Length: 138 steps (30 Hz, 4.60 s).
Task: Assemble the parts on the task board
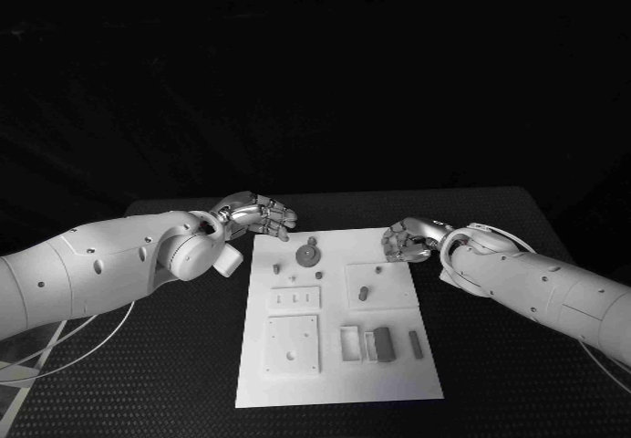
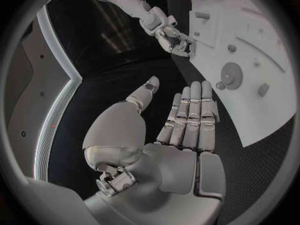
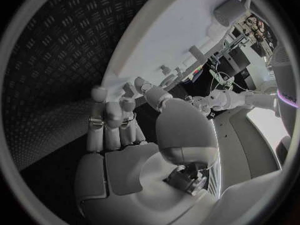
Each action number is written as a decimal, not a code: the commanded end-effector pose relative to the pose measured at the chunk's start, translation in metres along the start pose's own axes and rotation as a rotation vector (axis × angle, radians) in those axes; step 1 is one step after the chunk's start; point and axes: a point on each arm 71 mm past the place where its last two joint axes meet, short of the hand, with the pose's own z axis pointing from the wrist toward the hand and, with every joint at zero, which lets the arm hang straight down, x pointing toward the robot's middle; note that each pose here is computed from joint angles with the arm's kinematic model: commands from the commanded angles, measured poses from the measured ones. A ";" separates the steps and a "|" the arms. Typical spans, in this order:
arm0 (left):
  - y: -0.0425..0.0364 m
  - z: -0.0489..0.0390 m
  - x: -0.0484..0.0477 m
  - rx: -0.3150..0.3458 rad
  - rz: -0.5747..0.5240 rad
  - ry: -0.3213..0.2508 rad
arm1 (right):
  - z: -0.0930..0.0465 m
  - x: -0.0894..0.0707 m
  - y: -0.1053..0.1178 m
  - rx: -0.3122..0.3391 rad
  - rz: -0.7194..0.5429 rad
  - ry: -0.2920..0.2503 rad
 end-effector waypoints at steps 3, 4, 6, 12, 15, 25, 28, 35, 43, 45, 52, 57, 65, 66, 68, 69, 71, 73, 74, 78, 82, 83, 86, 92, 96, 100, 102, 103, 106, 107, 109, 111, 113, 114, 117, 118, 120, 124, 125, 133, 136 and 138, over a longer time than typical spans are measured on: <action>-0.0012 0.0002 0.0028 0.003 -0.002 0.027 | 0.001 0.001 0.001 0.002 -0.017 0.000; -0.0011 0.0002 0.0030 0.002 -0.002 0.029 | 0.001 0.001 0.001 0.002 -0.017 -0.001; -0.0011 0.0002 0.0032 0.001 -0.001 0.031 | 0.001 0.001 0.001 0.004 -0.018 -0.004; -0.0009 0.0001 0.0027 0.000 -0.001 0.030 | 0.001 0.001 0.001 0.008 -0.027 0.000; -0.0008 0.0002 0.0027 0.000 -0.001 0.030 | 0.001 0.001 0.001 0.010 -0.028 -0.003; -0.0009 0.0005 0.0025 0.000 0.000 0.029 | 0.000 0.000 -0.002 0.017 -0.029 -0.003; -0.0009 0.0005 0.0027 0.000 0.000 0.030 | 0.000 0.000 -0.002 0.016 -0.029 -0.003; -0.0005 0.0006 0.0041 -0.006 0.008 0.046 | 0.000 0.000 -0.001 0.008 -0.029 -0.005; -0.0006 0.0010 0.0046 -0.006 0.008 0.047 | 0.000 0.000 0.001 0.005 -0.017 -0.011; -0.0005 0.0009 0.0044 -0.006 0.008 0.047 | 0.000 0.000 0.001 0.008 -0.018 -0.013; -0.0004 0.0006 0.0043 -0.007 0.008 0.047 | 0.000 0.000 -0.001 0.014 -0.017 -0.014; -0.0005 0.0007 0.0043 -0.007 0.008 0.046 | 0.000 -0.001 -0.001 0.018 -0.018 -0.018; -0.0005 0.0006 0.0043 -0.007 0.008 0.046 | 0.000 -0.001 -0.002 0.026 -0.027 -0.028; -0.0005 0.0006 0.0043 -0.007 0.008 0.045 | 0.000 -0.001 -0.001 0.026 -0.030 -0.029; -0.0005 0.0006 0.0043 -0.007 0.009 0.045 | 0.000 -0.001 -0.001 0.027 -0.033 -0.031; -0.0005 0.0007 0.0044 -0.007 0.009 0.045 | 0.000 -0.001 -0.001 0.027 -0.033 -0.032; -0.0005 0.0007 0.0045 -0.007 0.009 0.045 | 0.000 -0.001 -0.001 0.027 -0.033 -0.033; -0.0005 0.0008 0.0046 -0.007 0.009 0.045 | 0.001 -0.001 0.000 0.027 -0.034 -0.035; -0.0006 0.0008 0.0046 -0.007 0.009 0.045 | 0.001 -0.001 0.000 0.028 -0.035 -0.036; -0.0007 0.0010 0.0049 -0.007 0.009 0.046 | 0.001 -0.001 0.000 0.028 -0.039 -0.038; -0.0006 0.0010 0.0050 -0.007 0.010 0.047 | 0.001 -0.001 0.001 0.027 -0.042 -0.039; -0.0006 0.0010 0.0051 -0.007 0.011 0.048 | 0.001 -0.001 0.001 0.027 -0.042 -0.039; -0.0007 0.0010 0.0054 -0.007 0.013 0.050 | 0.001 -0.001 0.001 0.027 -0.044 -0.043; -0.0007 0.0009 0.0054 -0.007 0.014 0.049 | 0.001 -0.003 0.002 0.031 -0.049 -0.068; -0.0004 0.0011 0.0044 -0.011 0.028 0.033 | 0.000 -0.004 0.002 0.043 -0.055 -0.091; -0.0003 0.0009 0.0021 -0.015 0.040 -0.004 | -0.001 -0.004 0.006 0.045 -0.060 -0.111; 0.0003 0.0006 0.0021 -0.021 0.054 0.005 | -0.002 -0.005 0.009 0.046 -0.064 -0.124; 0.0008 0.0003 0.0029 -0.027 0.064 0.019 | -0.002 -0.006 0.010 0.046 -0.064 -0.133; 0.0006 0.0002 0.0060 -0.033 0.087 0.029 | -0.002 -0.010 0.016 0.042 -0.060 -0.155; 0.0004 0.0003 0.0069 -0.034 0.088 0.029 | -0.002 -0.011 0.018 0.041 -0.060 -0.161; 0.0001 0.0003 0.0088 -0.043 0.092 0.014 | -0.003 -0.016 0.023 0.034 -0.062 -0.177; 0.0004 0.0001 0.0098 -0.058 0.102 -0.001 | -0.003 -0.020 0.029 0.027 -0.060 -0.188; 0.0009 0.0003 0.0110 -0.074 0.115 -0.011 | -0.003 -0.023 0.035 0.017 -0.055 -0.190; 0.0013 0.0007 0.0124 -0.086 0.128 -0.008 | -0.004 -0.023 0.038 0.010 -0.055 -0.189; 0.0013 0.0014 0.0158 -0.101 0.136 -0.012 | -0.004 -0.025 0.046 -0.007 -0.056 -0.189; 0.0012 0.0019 0.0185 -0.111 0.136 -0.015 | -0.004 -0.025 0.052 -0.017 -0.057 -0.185; 0.0009 0.0027 0.0211 -0.119 0.136 -0.018 | -0.004 -0.024 0.057 -0.024 -0.057 -0.179; 0.0003 0.0038 0.0281 -0.140 0.135 -0.018 | -0.003 -0.022 0.070 -0.045 -0.060 -0.164; 0.0000 0.0038 0.0301 -0.144 0.134 -0.017 | -0.003 -0.020 0.073 -0.050 -0.060 -0.158; -0.0018 0.0026 0.0468 -0.176 0.137 0.021 | -0.006 -0.009 0.109 -0.100 -0.083 -0.109; -0.0017 0.0026 0.0524 -0.192 0.148 0.042 | -0.006 -0.005 0.124 -0.121 -0.096 -0.098; -0.0014 0.0031 0.0562 -0.206 0.152 0.058 | -0.006 -0.003 0.130 -0.132 -0.110 -0.095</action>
